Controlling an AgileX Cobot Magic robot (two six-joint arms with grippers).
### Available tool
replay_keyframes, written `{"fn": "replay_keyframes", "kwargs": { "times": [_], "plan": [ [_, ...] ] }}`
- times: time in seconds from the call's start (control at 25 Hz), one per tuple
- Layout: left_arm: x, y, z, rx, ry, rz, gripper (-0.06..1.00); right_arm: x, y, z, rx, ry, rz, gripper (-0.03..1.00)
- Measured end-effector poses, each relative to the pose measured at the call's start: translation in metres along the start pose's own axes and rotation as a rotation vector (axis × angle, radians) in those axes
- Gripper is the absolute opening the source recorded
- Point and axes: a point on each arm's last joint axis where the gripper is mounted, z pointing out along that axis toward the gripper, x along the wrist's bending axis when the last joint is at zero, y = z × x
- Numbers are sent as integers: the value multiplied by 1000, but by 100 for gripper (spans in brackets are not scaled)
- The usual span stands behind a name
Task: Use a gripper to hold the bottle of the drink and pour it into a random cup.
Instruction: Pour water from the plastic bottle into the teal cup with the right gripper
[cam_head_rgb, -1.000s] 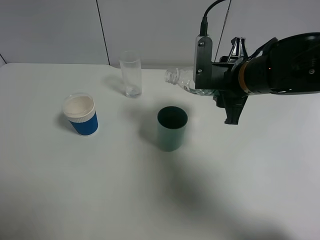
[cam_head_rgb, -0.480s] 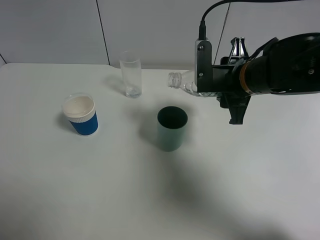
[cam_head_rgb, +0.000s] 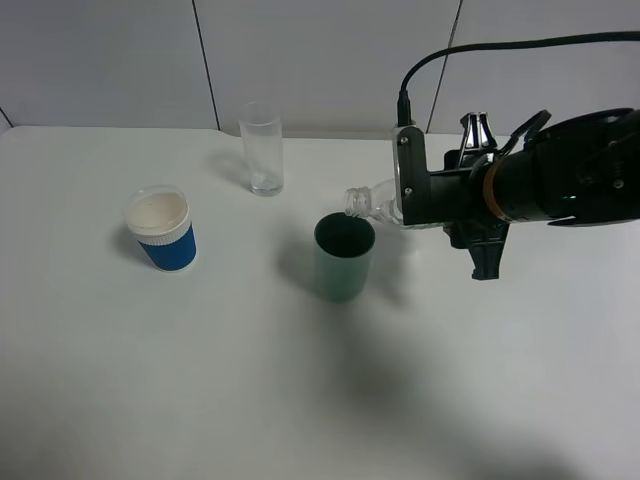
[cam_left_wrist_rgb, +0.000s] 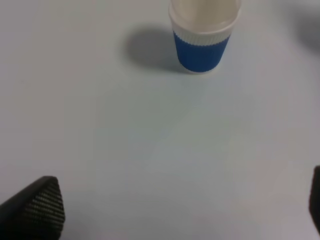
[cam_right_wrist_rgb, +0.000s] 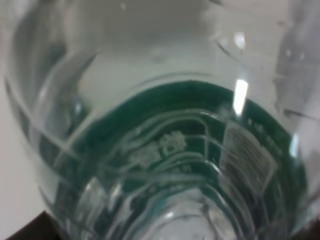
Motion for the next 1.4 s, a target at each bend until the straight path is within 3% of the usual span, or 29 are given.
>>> {"fn": "replay_keyframes", "kwargs": {
  "times": [0.2,1.4],
  "plan": [
    [0,0,0,0,0,0,99,1,-1,0,7,-1,21,54],
    [0,0,0,0,0,0,99,-10,-7,0,79,-108,-185,54]
  ]
}}
